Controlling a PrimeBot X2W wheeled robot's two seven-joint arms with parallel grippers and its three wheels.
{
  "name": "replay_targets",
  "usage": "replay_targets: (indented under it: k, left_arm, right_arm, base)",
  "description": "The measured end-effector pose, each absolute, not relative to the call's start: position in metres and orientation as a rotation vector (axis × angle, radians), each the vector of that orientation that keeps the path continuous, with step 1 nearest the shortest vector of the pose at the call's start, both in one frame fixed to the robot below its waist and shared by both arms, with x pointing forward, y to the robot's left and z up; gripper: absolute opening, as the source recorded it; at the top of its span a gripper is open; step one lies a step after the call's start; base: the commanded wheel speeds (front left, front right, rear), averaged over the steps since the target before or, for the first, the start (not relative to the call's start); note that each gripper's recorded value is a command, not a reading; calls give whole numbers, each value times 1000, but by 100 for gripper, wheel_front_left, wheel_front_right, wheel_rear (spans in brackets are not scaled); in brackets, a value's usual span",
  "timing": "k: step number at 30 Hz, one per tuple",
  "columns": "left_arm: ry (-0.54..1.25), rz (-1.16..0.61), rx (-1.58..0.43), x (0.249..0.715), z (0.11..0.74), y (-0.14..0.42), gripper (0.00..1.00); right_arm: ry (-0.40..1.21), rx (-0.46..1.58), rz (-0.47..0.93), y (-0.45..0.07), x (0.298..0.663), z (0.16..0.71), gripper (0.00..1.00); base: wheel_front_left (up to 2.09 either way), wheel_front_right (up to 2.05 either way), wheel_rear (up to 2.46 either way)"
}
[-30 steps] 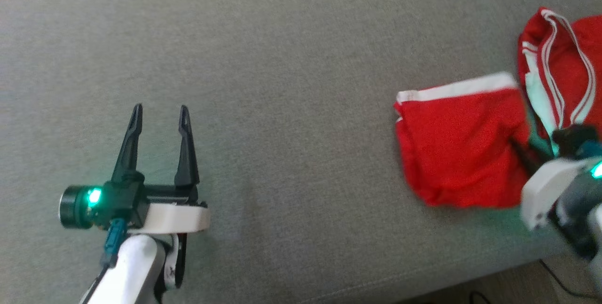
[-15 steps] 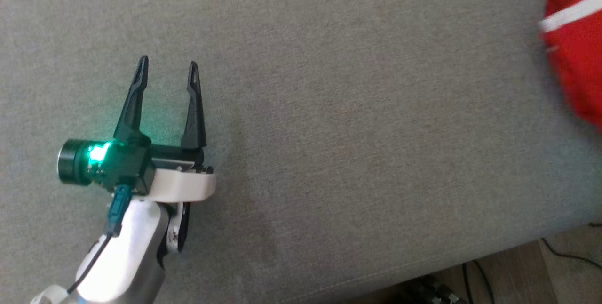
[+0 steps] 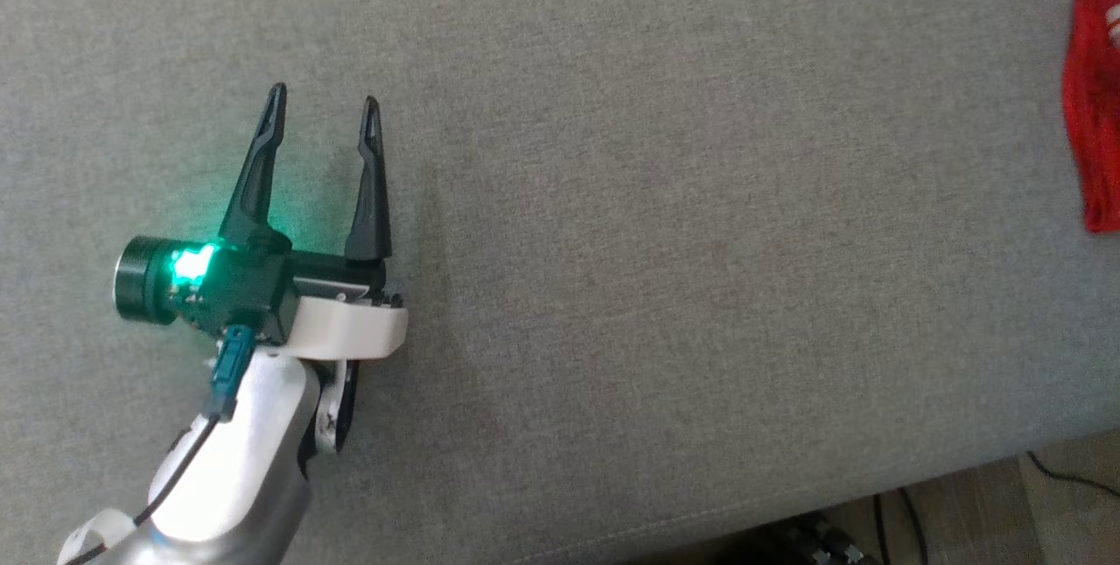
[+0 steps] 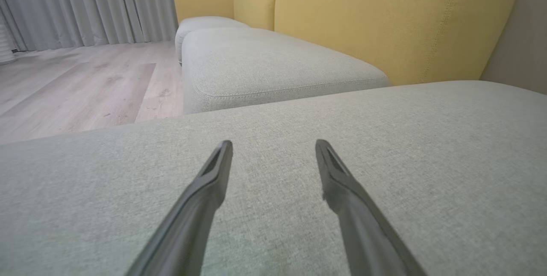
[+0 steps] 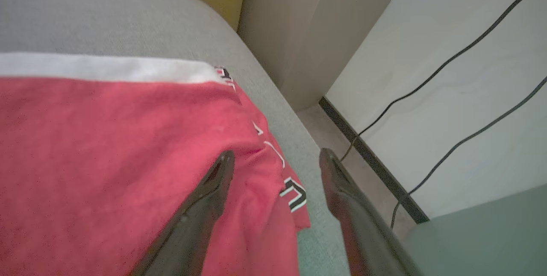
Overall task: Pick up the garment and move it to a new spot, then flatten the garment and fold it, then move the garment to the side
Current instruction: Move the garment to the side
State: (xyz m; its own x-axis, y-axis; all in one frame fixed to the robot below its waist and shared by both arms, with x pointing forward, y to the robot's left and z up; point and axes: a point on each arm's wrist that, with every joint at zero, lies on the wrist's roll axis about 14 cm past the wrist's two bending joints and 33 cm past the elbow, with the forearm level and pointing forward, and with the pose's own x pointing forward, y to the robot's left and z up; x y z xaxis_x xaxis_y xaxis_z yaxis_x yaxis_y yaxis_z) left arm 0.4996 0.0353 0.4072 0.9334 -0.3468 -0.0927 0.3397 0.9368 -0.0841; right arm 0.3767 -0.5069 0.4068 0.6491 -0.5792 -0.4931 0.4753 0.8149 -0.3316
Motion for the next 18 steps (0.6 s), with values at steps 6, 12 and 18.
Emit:
replay_targets:
  k: [6, 12, 18]
  left_arm:
    - [88, -336, -67, 494, 423, 40, 100]
    - [109, -296, -50, 471, 429, 57, 100]
    - [106, -245, -37, 454, 444, 75, 100]
  right_arm:
    - [438, -190, -540, -486, 397, 434, 100]
    - [255, -197, -392, -426, 414, 466, 100]
    - [137, -126, -233, -338, 413, 496, 100]
  base:
    - [0, 0, 0]
    - [0, 0, 0]
    - [0, 0, 0]
